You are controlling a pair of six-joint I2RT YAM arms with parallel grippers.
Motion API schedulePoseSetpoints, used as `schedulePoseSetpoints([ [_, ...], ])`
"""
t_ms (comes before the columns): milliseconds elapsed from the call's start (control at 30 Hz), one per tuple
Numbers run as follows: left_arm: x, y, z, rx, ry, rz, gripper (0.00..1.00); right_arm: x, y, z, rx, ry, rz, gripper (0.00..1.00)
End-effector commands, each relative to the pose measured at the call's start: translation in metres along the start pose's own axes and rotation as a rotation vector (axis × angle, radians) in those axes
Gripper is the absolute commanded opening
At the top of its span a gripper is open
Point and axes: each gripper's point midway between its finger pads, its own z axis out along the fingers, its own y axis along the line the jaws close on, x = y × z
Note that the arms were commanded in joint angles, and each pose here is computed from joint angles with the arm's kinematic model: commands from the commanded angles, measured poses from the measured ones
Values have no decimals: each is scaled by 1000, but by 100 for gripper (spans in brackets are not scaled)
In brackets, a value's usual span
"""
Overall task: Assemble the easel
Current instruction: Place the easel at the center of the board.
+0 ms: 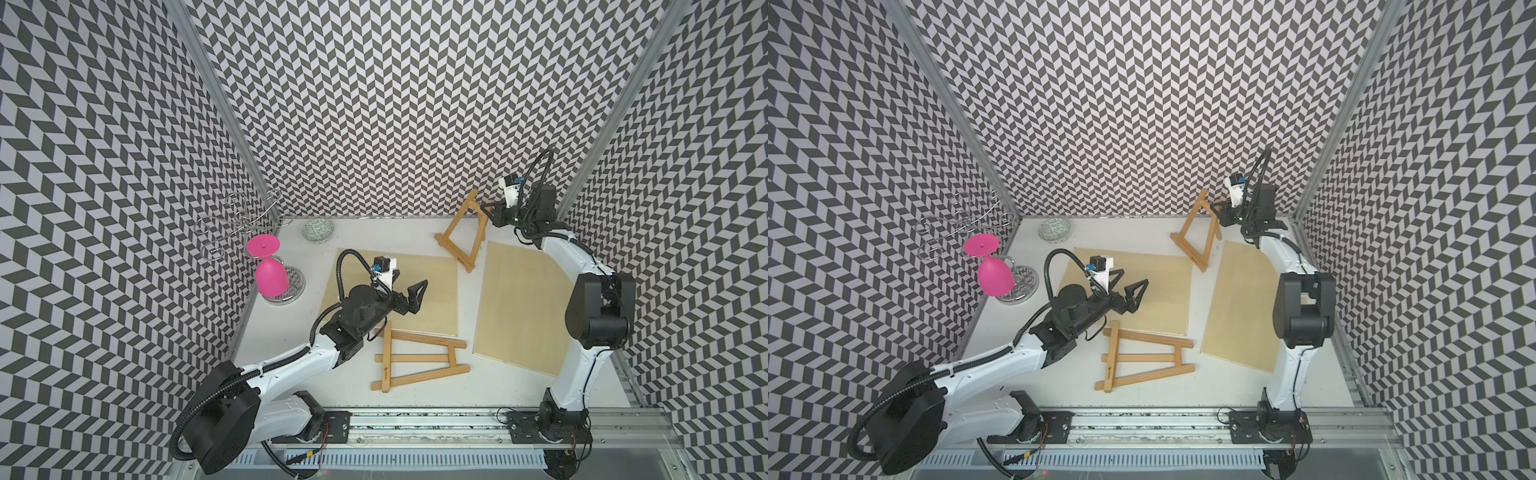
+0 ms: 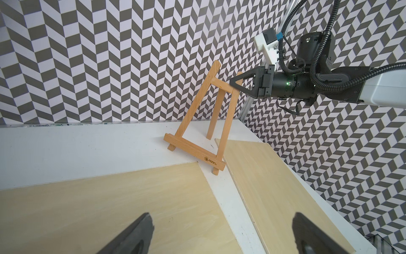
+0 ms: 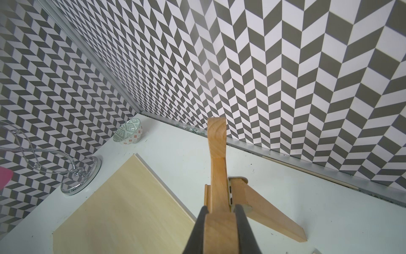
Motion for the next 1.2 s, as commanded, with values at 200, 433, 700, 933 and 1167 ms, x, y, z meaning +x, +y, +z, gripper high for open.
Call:
schedulePoseSetpoints([
  [200, -10, 1, -1, 1, -16, 4, 99, 28, -6, 10, -12, 34, -2, 7],
  [433, -9, 4, -2, -5, -16, 0, 99, 27, 1, 6, -20, 3, 0, 20],
  [700, -11, 5, -5, -4, -22, -2, 99, -2, 20, -11, -50, -103, 29, 34],
  [933, -12, 5, -8, 2, -27, -10, 99, -5, 27, -19, 12, -128, 40, 39],
  [1167, -11, 5, -11, 10, -36, -19, 99, 13, 41, -29, 12, -130, 67, 38],
])
